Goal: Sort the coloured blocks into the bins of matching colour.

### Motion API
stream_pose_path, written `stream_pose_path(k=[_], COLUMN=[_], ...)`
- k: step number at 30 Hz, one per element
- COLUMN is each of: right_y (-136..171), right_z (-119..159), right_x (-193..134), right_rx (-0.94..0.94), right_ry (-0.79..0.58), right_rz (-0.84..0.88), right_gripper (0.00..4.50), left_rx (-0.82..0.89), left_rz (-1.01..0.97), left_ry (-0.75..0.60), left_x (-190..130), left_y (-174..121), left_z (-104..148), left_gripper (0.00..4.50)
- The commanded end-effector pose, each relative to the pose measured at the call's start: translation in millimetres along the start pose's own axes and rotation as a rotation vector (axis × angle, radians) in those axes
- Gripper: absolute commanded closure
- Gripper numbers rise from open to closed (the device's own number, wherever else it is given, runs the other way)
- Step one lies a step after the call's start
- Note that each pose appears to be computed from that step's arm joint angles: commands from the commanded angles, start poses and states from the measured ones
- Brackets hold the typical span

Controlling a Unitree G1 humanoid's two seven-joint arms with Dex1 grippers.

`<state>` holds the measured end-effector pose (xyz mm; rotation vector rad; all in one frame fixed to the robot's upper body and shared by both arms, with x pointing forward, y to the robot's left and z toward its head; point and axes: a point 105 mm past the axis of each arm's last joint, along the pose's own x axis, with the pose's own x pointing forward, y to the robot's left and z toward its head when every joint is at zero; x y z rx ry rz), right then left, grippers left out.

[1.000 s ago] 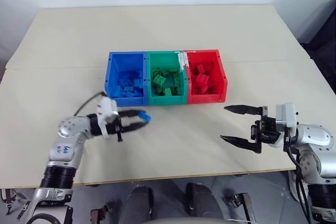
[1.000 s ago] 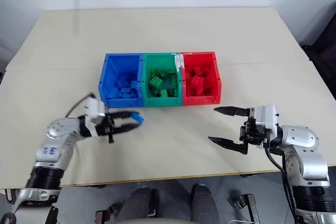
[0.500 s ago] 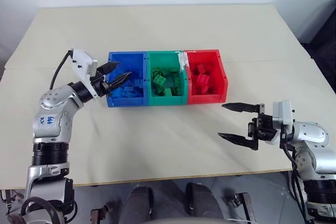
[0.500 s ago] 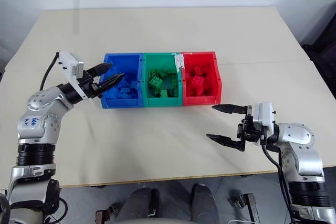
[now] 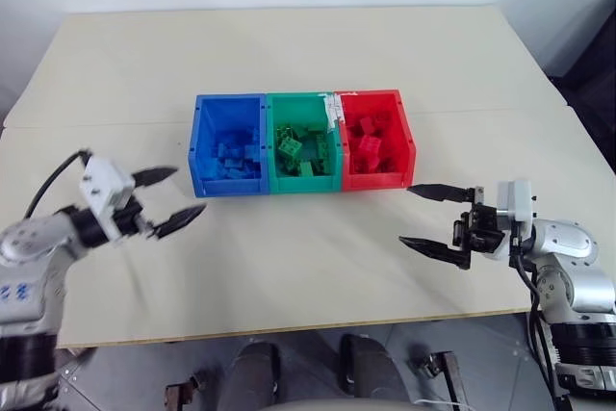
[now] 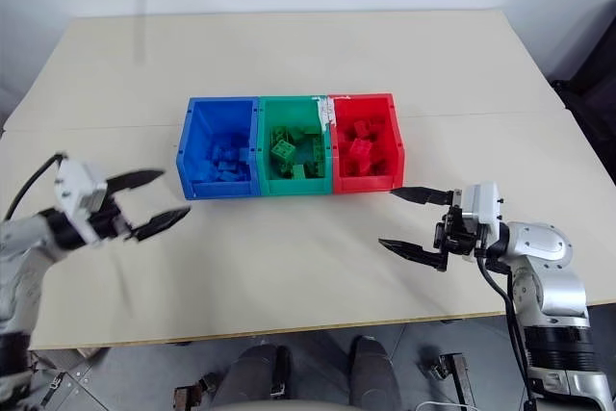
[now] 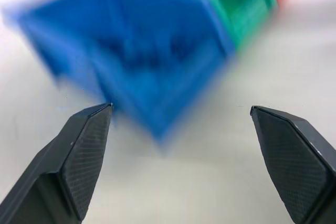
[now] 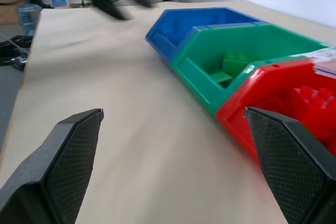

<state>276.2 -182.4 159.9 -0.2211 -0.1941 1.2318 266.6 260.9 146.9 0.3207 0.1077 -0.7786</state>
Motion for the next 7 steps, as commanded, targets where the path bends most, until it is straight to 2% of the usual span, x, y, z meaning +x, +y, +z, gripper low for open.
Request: stream_pose_path(k=[1, 7], right_y=[-7.2, -18.8], right_z=[7.8, 5.5], right_x=[-3.9, -6.0], right_rx=[-0.048, -0.061], right_ry=[-0.013, -0.011], right_rz=[-0.025, -0.067], right_gripper=[0.00, 0.00], left_rx=[0.073, 0.056], left_rz=[0.033, 0.084], left_ry=[-0.018, 0.005], left_x=[-12.2, -13.0], left_y=[-1.9, -5.8], left_z=[10.2, -2.3], left_gripper=[0.04, 0.04])
